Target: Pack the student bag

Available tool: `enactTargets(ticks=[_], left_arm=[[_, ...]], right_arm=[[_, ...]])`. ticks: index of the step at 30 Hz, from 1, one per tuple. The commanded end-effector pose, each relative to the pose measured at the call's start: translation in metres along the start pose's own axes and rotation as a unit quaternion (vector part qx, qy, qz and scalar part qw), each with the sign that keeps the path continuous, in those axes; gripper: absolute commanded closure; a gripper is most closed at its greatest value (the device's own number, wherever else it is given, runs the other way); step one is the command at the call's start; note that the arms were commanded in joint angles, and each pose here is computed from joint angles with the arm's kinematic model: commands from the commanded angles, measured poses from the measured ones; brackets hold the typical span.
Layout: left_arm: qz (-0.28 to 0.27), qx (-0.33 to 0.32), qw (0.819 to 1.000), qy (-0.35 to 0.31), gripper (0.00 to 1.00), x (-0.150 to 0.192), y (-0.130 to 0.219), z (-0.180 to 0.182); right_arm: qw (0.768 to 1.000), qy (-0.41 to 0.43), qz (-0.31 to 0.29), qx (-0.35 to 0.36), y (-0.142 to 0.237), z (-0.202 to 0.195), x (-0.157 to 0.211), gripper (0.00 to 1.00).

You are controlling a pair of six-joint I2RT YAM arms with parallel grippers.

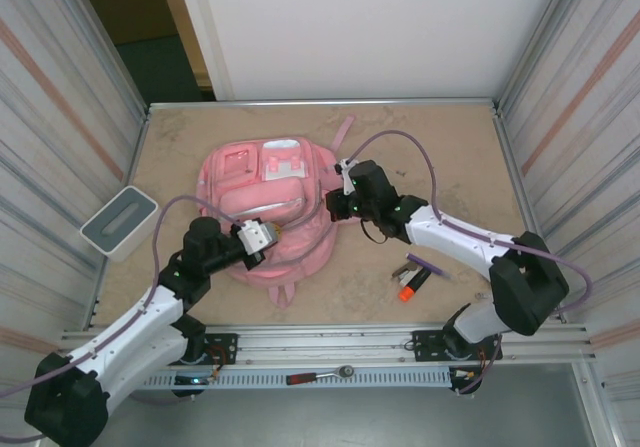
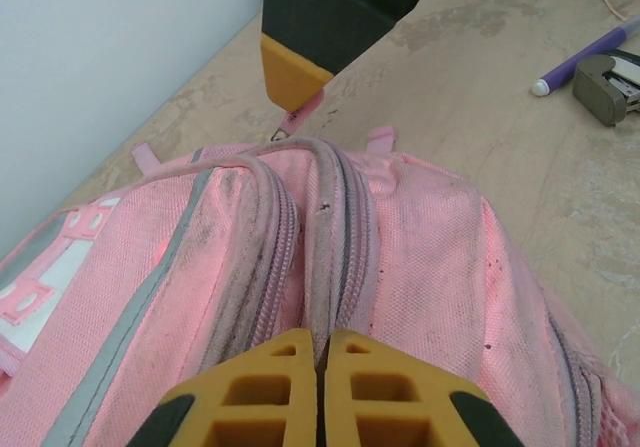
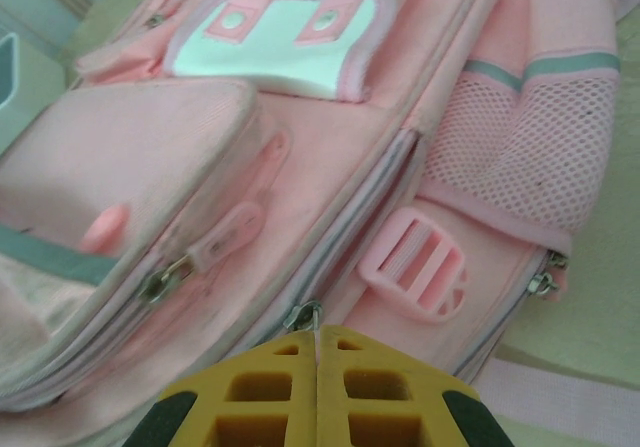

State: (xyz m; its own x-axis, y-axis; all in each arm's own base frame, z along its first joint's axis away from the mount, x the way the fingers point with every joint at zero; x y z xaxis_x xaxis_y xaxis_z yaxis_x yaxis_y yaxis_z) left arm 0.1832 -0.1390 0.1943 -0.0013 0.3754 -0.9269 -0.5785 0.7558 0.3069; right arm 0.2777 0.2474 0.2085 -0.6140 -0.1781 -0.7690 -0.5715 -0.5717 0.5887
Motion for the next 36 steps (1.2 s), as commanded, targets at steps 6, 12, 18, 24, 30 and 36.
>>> enactTargets(ticks=[6,12,18,24,30,36], left_arm=[[-0.043,-0.001,0.999,-0.012,1.00,-0.015,0.003,0.004],[-0.040,0.016,0.999,-0.015,1.00,-0.013,0.000,0.002],[-0.038,0.022,0.999,-0.018,1.00,-0.013,-0.001,0.001],[-0.039,0.027,0.999,-0.018,1.00,-0.013,-0.001,0.000],[-0.037,0.032,0.999,-0.017,1.00,-0.012,-0.001,-0.001],[-0.036,0.032,0.999,-0.018,1.00,-0.011,-0.002,-0.001]], right_arm=[[0.999,-0.003,0.004,0.054,-0.021,-0.030,-0.014,1.00],[0.999,-0.009,0.017,0.048,-0.040,-0.034,-0.020,1.00],[0.998,-0.015,0.027,0.053,-0.049,-0.039,-0.019,1.00],[0.997,-0.023,0.037,0.061,-0.060,-0.051,-0.018,1.00],[0.997,-0.032,0.041,0.065,-0.068,-0.059,-0.019,1.00],[0.996,-0.039,0.043,0.065,-0.075,-0.064,-0.021,1.00]])
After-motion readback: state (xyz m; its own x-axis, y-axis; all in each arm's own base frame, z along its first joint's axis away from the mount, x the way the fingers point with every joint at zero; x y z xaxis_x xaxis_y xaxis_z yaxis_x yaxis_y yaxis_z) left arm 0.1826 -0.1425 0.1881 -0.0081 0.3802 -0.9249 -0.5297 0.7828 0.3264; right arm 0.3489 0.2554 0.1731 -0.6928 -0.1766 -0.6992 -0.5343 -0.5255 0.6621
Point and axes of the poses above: each hand's point on the last joint's axis, 136 mm out from that joint toward the fingers, its own y axis back along the fingers, its own z axis along the line the jaws close on, x = y × z, the point moved 8 cm from there along y, back along the fingers, and after that the axes turned 9 degrees about y, right-handed, at the moved point
